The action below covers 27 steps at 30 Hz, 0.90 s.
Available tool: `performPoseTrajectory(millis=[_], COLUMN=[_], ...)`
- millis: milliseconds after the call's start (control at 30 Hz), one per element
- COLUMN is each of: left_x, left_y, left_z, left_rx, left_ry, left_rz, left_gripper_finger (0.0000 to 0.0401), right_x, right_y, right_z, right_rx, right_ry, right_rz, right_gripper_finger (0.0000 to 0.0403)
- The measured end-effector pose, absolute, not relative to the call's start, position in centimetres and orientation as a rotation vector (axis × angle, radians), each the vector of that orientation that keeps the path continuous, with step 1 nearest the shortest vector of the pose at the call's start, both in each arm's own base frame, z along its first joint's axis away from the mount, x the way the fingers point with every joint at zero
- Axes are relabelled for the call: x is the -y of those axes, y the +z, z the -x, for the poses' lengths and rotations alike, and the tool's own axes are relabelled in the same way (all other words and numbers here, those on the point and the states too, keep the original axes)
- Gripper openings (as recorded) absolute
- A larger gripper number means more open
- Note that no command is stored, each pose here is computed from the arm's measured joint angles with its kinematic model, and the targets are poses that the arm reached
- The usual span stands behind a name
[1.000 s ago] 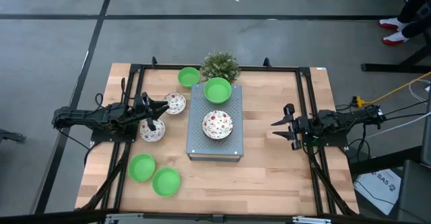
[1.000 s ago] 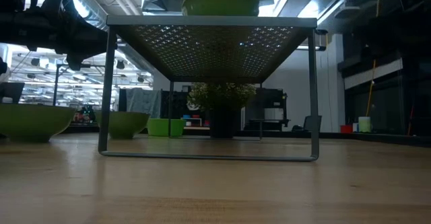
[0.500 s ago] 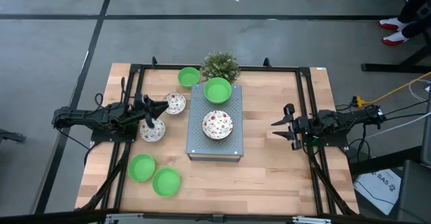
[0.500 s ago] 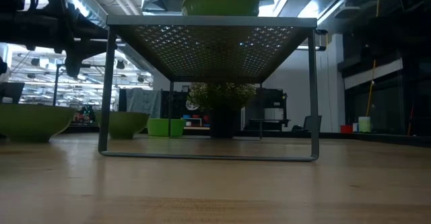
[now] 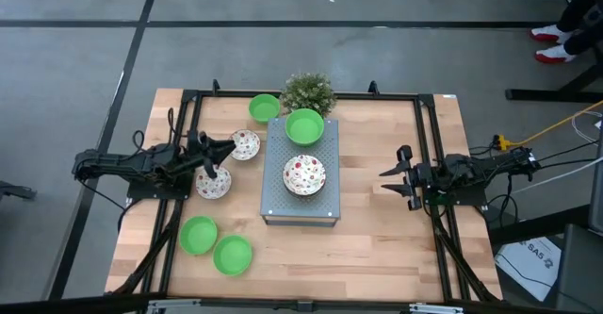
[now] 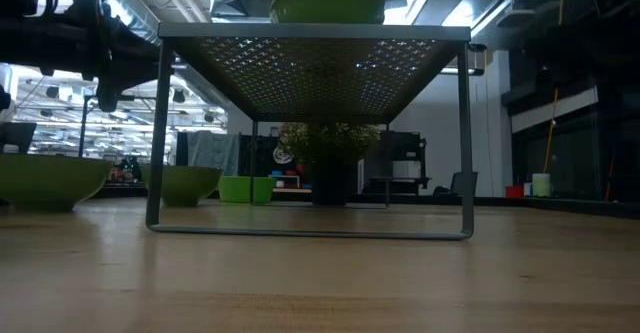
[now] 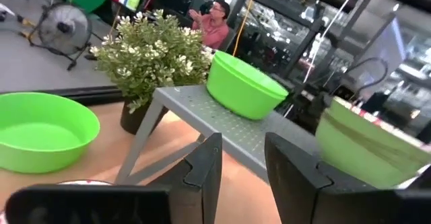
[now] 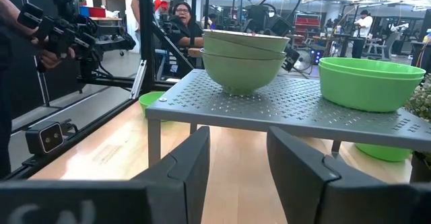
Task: Pick & Place Mini bowls
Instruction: Stack the green bowl on the green bowl on the shelf
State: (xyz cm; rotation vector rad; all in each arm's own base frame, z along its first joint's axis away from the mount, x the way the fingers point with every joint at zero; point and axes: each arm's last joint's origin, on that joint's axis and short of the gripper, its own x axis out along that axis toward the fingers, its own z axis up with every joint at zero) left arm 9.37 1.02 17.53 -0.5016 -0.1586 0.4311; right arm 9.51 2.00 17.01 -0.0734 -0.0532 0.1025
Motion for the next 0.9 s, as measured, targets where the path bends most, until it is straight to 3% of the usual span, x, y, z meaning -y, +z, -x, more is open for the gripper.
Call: performPoseTrajectory(millis=[167, 433, 600, 900], left_x=[-1.3, -2.5, -3.7, -6.0], left_y=[18.9, 24.8, 27.1, 30.3], left_z=[-9.3, -9.4, -10.8, -13.9], left_rx=[0.143, 0.080, -0.040, -0.114], left_ry=[0.543, 0.805, 0.908, 0.930], left_rz=[0.379, 0.145, 0.118, 0.118], left_gripper_finger=[0.0107, 0.0106, 0.0106, 0.0106], right_x=[-2.0, -2.0, -2.0, -2.0], right_y=[17.0, 17.0, 17.0, 17.0], right_z=[-9.5, -9.5, -9.5, -9.5], right_rx=[0.053, 0.053, 0.053, 0.053], right_ry=[0.102, 0.103, 0.103, 0.103], right_rz=[0.074, 0.073, 0.073, 0.073], right_gripper_finger=[0.0147, 0.0147, 0.0147, 0.0147])
